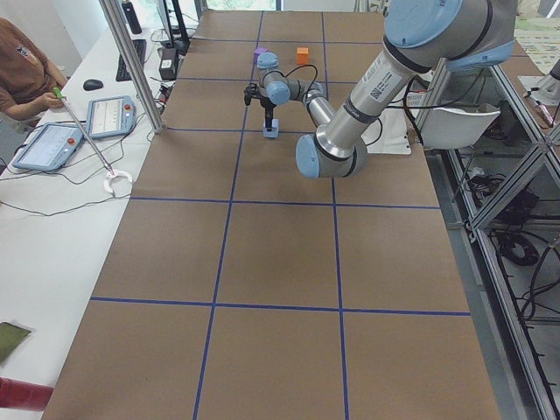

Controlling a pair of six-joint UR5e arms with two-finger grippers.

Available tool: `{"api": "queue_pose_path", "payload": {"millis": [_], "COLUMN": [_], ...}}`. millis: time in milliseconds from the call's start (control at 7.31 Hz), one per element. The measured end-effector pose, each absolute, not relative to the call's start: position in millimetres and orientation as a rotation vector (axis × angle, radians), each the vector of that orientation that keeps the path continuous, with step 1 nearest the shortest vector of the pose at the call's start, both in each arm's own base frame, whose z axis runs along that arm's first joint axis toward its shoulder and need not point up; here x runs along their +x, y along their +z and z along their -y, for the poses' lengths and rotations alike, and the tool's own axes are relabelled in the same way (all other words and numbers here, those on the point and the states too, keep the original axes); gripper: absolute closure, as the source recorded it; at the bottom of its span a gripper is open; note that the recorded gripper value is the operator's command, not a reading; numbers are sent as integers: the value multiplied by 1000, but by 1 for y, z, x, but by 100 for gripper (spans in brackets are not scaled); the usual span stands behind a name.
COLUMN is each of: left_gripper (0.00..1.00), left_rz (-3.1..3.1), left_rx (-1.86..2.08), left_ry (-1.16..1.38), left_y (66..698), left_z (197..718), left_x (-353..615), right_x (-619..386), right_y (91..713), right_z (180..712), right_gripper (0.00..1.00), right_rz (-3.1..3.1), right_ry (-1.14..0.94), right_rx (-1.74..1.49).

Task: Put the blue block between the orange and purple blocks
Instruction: 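Release the cube at center and withdraw the left gripper while the right arm reaches in, then lower the right gripper onto the light blue cube and grasp it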

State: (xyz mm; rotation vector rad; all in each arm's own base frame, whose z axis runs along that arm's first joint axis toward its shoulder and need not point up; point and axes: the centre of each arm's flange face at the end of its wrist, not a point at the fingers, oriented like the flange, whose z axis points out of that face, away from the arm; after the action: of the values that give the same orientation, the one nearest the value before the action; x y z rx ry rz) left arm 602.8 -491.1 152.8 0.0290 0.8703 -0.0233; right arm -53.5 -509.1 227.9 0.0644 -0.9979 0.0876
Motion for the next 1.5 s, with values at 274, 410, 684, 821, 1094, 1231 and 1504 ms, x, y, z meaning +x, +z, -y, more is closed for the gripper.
{"api": "queue_pose_path", "payload": {"millis": [274,410,684,821,1094,1231,1504], "left_gripper": [0,0,0,0,0,0,0], "left_rz": [-842,-833,-801,-783,-737,-714,-660], "left_rx": [-5,0,45,73,133,138,159], "left_ry": [-54,-41,10,30,90,87,98], "left_y": [132,149,205,235,298,329,385], "left_z": [504,505,507,509,513,516,523], "left_x": [523,487,422,385,294,248,170], "right_x": [-104,-146,-254,-308,-412,-456,-532], "right_y": [167,137,84,64,38,38,64], "right_z": [497,487,462,453,447,453,471], "right_gripper": [1,1,1,1,1,1,1], "right_rz": [1017,999,939,902,822,822,823], "right_ry": [93,94,93,79,48,45,73], "right_rx": [44,38,35,32,49,57,54]}}
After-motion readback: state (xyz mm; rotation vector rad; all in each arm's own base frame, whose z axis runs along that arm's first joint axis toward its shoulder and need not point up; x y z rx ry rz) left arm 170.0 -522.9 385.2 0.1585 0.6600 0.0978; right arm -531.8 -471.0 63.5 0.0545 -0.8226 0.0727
